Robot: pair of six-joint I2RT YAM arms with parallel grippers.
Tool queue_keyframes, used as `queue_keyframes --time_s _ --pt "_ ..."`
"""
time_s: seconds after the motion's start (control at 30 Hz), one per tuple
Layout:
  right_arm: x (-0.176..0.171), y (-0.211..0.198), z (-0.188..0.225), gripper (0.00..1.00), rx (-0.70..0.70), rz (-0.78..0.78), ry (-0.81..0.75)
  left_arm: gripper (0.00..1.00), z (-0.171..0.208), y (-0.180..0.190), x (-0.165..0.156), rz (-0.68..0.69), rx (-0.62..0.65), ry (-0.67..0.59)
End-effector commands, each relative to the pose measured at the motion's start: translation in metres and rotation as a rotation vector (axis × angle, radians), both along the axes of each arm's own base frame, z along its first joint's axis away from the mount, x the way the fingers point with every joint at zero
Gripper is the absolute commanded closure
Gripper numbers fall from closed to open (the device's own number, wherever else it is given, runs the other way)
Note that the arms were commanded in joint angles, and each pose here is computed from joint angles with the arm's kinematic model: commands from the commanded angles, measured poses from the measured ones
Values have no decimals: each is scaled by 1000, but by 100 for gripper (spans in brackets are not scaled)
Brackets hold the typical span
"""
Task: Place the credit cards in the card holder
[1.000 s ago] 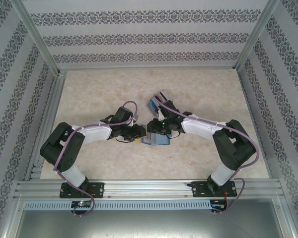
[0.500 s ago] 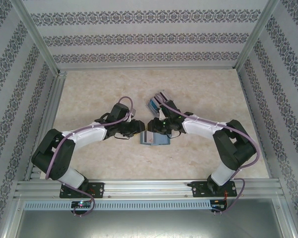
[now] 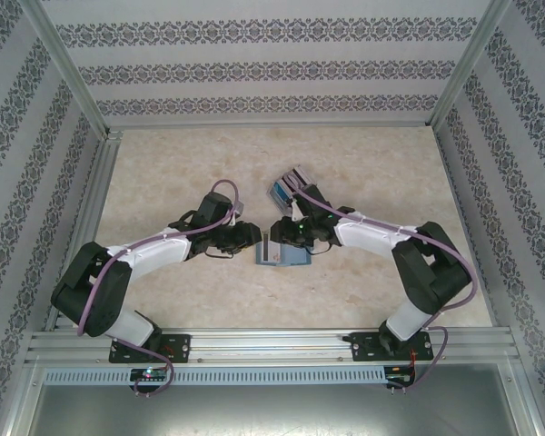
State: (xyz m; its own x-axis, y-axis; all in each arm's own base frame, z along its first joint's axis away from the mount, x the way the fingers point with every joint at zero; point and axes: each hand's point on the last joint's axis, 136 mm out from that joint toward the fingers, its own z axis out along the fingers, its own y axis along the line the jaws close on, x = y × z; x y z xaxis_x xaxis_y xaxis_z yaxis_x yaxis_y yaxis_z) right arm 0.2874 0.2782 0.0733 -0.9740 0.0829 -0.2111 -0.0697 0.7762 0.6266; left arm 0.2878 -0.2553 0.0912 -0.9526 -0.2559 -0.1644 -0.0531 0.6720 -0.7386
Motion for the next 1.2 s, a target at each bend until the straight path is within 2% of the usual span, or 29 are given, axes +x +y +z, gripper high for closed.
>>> queue_keyframes --time_s 0.0,0.47,0.7,1.17 --pt "1 -20 8 62 -25 -42 -29 66 9 -4 10 9 -41 -28" --pt "-9 -56 -1 62 -111 -77 -42 67 9 -28 17 -49 -87 -13" --pt "-12 -60 -7 62 -125 -78 -27 67 -8 -34 15 -58 -69 18" --pt "4 -60 0 62 -119 -61 -41 68 -42 -26 9 -43 -16 76"
